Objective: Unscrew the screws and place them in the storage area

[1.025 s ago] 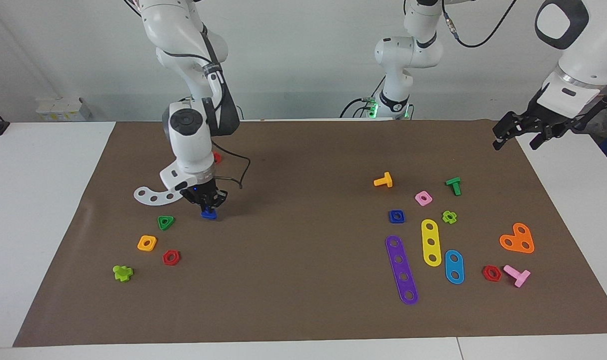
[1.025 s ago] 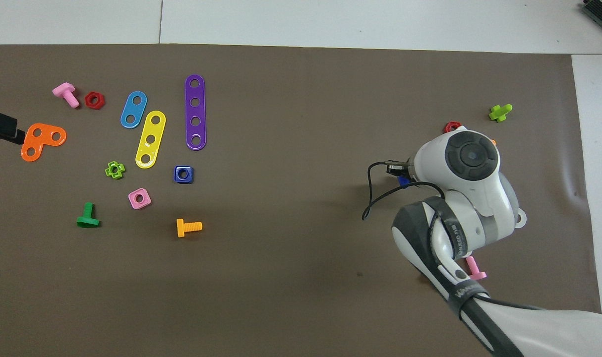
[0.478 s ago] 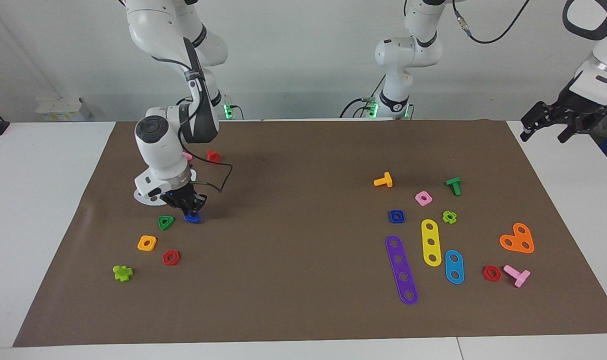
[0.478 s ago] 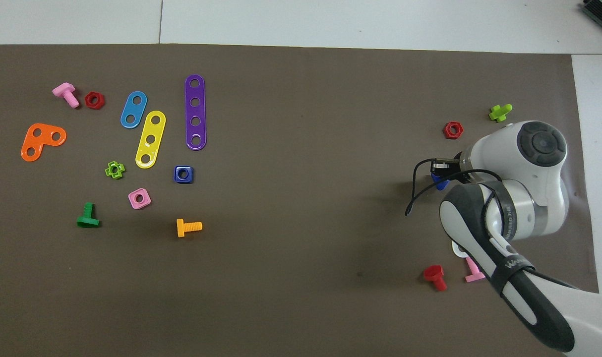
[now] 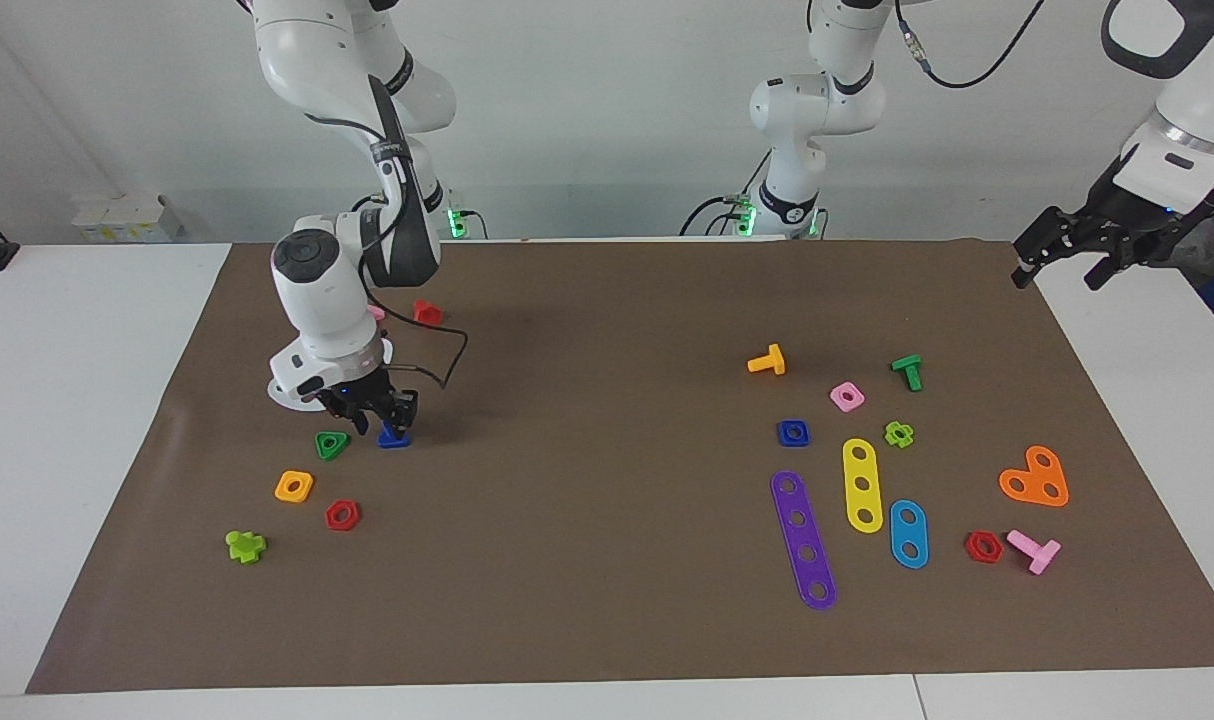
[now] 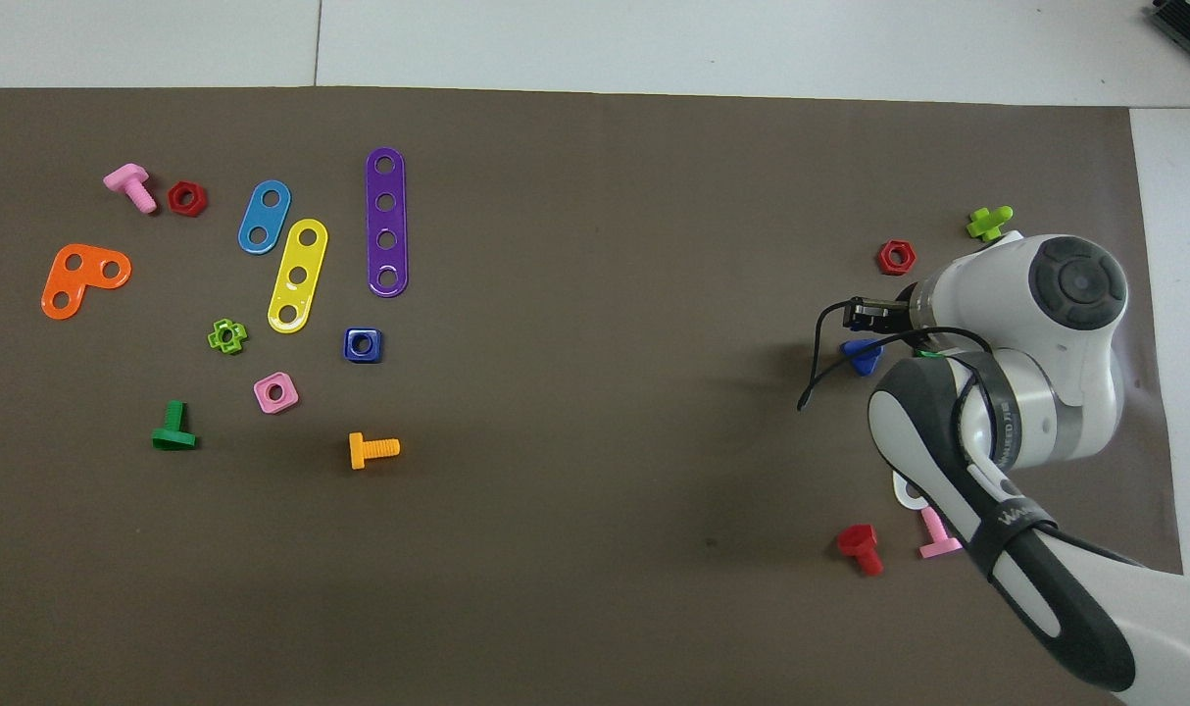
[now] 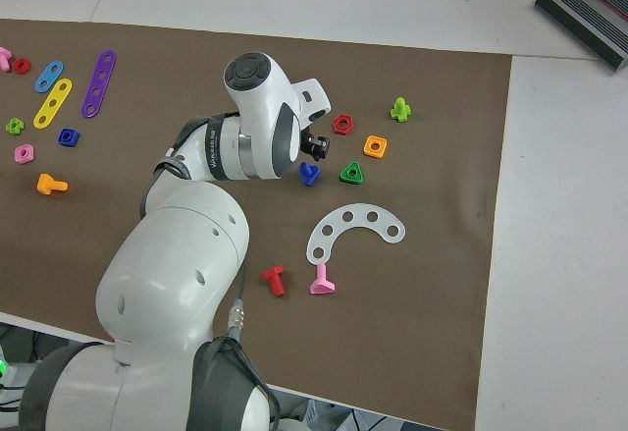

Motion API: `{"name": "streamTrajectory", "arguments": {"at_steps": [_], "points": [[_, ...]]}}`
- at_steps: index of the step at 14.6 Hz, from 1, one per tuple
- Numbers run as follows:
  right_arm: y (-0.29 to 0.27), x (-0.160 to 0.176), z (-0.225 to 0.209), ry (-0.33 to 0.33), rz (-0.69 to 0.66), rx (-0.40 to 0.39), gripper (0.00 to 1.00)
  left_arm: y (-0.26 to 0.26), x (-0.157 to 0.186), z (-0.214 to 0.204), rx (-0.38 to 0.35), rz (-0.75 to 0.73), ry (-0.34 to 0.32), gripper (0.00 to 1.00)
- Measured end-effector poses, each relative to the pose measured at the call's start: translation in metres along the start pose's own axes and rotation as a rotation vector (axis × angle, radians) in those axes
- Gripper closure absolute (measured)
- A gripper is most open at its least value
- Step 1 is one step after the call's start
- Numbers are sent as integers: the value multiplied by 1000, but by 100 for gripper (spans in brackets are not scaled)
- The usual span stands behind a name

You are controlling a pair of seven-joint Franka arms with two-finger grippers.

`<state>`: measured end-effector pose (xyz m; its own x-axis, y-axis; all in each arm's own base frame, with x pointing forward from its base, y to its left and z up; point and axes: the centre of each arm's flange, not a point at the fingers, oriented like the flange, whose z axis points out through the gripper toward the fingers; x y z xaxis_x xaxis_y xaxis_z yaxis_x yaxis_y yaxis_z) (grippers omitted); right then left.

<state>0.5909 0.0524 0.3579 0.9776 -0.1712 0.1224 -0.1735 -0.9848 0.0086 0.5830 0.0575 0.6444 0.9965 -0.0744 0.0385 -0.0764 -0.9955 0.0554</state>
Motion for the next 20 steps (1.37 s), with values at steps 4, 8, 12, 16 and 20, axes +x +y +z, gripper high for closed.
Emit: {"name": "streamTrajectory", "arguments": {"at_steps": [4,8,12,16,20], "points": [[5,13,-79,29,14,-1,1,19,0,-4,-4,31,7,0],[13,8,-178,17,28,-14,0,43,3,-3,35,81,-4,0],[18,7,-243,2,33,-21,0,50,3,-2,51,95,-7,0],[27,3,-276,-38,-27,-33,0,49,2,-5,51,93,-3,0],[31,-7,-278,-110,-75,-46,0,48,0,-6,51,92,-2,0]]}}
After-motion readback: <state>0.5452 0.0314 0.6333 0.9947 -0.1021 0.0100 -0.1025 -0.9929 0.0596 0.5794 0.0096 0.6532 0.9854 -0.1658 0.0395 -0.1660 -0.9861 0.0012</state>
